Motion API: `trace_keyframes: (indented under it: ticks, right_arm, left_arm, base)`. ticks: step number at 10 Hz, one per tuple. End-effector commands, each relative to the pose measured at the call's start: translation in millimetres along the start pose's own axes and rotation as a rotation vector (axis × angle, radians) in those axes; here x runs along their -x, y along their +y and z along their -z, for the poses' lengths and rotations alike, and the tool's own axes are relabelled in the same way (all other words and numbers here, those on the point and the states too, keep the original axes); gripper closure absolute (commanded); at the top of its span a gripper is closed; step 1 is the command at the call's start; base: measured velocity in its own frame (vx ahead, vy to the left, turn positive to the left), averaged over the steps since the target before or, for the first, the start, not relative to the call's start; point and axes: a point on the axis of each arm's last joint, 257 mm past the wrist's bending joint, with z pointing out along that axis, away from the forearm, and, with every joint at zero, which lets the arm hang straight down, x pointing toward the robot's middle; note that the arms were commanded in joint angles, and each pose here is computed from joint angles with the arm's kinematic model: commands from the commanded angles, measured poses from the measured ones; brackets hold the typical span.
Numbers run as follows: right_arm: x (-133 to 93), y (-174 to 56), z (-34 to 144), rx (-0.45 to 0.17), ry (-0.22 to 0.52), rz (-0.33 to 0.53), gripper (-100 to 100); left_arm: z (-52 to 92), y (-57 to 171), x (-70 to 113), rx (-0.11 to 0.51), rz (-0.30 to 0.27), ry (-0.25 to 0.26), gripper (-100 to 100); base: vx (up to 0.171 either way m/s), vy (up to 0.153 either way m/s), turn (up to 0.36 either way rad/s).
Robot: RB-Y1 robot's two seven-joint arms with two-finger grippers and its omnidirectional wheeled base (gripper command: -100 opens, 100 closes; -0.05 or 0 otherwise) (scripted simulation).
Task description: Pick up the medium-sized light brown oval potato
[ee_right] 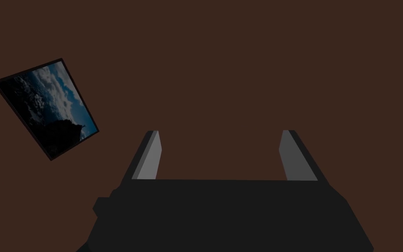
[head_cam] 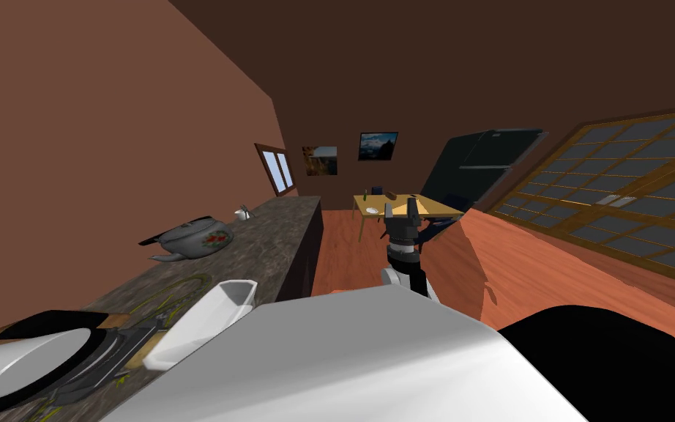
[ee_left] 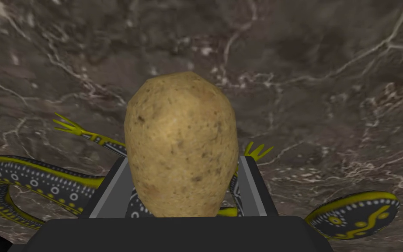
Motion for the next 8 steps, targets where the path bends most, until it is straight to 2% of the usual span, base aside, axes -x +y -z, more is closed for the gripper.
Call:
trace_keyframes:
  ticks: [1, 2, 3, 6, 7, 8]
  right_arm:
    - [0.0, 0.0, 0.0, 0.000, 0.000, 0.000, 0]
    - [0.0, 0.0, 0.0, 0.000, 0.000, 0.000, 0]
    - [0.0, 0.0, 0.0, 0.000, 0.000, 0.000, 0]
    - [0.0, 0.0, 0.0, 0.000, 0.000, 0.000, 0]
    - [0.0, 0.0, 0.0, 0.000, 0.000, 0.000, 0]
    - [0.0, 0.0, 0.0, 0.000, 0.000, 0.000, 0]
  left_arm:
    - [0.0, 0.0, 0.0, 0.000, 0.000, 0.000, 100]
    - [0.0, 0.0, 0.0, 0.000, 0.000, 0.000, 0]
    - [4.8, -7.3, 0.0, -0.005, -0.004, 0.000, 100]
    - [12.3, -19.0, -1.2, -0.001, -0.014, 0.002, 100]
    - [9.7, -15.6, -1.4, -0.003, -0.010, 0.001, 100]
    - [10.1, -16.4, -1.3, -0.003, -0.011, 0.001, 0]
  base:
    - [0.000, 0.000, 0.000]
    - [0.000, 0.000, 0.000]
    - [-0.007, -0.002, 0.032]
    - [-0.013, -0.005, 0.030]
    - [-0.006, -0.002, 0.005]
    - [0.000, 0.000, 0.000]
